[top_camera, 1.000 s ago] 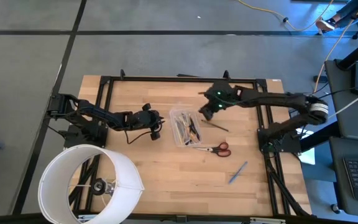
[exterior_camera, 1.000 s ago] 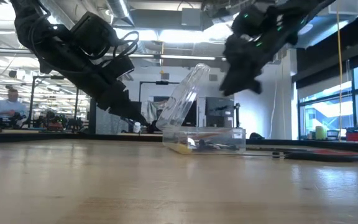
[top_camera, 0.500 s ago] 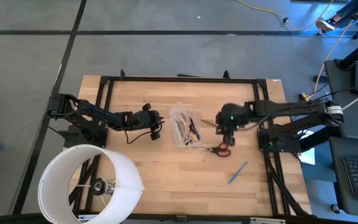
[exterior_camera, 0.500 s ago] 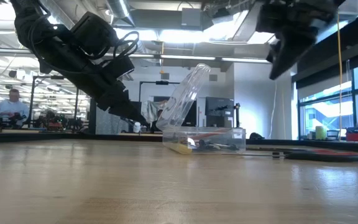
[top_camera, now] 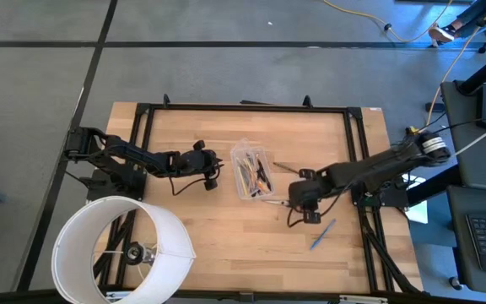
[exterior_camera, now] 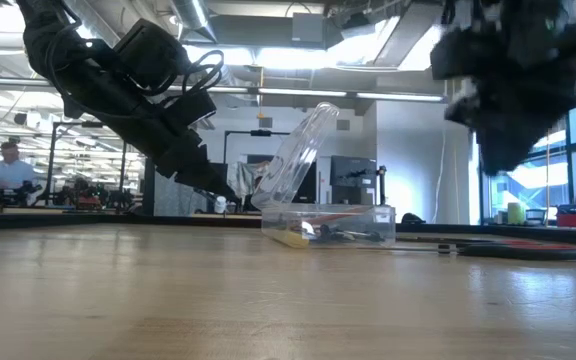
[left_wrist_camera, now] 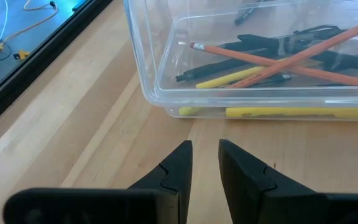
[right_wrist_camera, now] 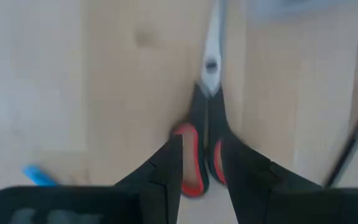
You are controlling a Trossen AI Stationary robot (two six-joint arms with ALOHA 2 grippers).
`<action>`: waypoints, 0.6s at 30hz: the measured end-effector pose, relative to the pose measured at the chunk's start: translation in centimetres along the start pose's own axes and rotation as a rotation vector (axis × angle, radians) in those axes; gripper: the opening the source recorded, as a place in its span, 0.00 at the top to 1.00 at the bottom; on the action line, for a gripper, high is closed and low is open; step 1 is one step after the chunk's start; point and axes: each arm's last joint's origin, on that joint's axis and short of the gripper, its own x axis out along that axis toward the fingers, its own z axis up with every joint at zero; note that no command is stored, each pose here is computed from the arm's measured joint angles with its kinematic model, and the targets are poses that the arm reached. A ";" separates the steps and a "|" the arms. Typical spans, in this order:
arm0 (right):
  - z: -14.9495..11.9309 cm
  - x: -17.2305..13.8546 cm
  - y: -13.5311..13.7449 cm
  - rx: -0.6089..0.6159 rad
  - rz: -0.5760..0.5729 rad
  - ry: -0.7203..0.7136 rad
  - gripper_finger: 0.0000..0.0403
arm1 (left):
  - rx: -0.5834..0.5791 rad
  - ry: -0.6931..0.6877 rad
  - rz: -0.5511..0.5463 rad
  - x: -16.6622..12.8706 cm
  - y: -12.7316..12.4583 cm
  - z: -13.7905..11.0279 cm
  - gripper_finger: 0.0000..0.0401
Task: Pick & place school supplies into a supply box
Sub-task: Put the black scissors into the transparent supply box
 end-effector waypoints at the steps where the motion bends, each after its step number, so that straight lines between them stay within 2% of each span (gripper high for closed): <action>1: -0.1 0.5 0.0 0.001 -0.012 0.040 0.72 | 0.000 0.000 0.000 0.0 0.0 0.0 0.82; 5: -0.4 2.0 0.0 -0.008 -0.049 0.134 0.72 | -0.001 0.000 0.000 0.0 0.0 0.0 0.82; 8: -0.3 2.8 0.0 -0.013 -0.085 0.155 0.72 | -0.001 0.000 0.000 0.0 0.0 0.0 0.82; 18: -0.1 4.6 0.1 -0.001 -0.100 0.199 0.71 | -0.001 0.000 0.000 0.0 0.0 0.0 0.82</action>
